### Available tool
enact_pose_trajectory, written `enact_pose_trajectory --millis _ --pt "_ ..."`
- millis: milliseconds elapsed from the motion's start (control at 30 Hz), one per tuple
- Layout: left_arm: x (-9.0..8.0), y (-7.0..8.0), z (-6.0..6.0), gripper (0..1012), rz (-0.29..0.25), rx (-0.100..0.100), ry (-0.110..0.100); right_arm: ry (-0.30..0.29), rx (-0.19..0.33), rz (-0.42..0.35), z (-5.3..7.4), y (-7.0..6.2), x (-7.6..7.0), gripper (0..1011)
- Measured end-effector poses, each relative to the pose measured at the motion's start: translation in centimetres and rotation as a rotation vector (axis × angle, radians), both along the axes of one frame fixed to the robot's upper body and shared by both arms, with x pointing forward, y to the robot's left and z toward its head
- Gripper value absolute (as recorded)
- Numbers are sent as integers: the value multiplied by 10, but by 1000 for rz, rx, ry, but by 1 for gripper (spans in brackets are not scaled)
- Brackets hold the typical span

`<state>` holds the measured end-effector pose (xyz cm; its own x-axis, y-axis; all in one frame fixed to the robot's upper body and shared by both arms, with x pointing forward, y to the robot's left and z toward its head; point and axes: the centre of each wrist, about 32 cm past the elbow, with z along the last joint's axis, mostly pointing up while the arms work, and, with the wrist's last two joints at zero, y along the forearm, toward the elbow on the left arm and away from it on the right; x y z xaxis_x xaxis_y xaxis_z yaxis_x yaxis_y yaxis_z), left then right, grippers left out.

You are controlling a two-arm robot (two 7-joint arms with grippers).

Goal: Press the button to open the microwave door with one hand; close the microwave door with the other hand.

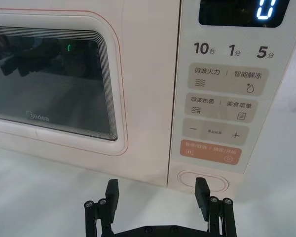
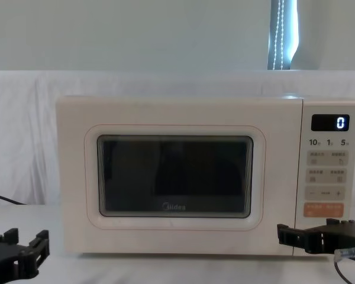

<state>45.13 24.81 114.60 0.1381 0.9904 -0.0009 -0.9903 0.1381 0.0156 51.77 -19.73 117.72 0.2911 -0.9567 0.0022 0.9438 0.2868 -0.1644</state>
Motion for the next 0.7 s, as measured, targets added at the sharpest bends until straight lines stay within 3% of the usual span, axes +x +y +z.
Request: enact_pose_trajectory --millis 433,700 --pt "0 0 0 851 -1 0 0 0 0 0 0 0 0 1002" --pt "0 0 0 1001 -1 0 0 0 0 0 0 0 0 1002"
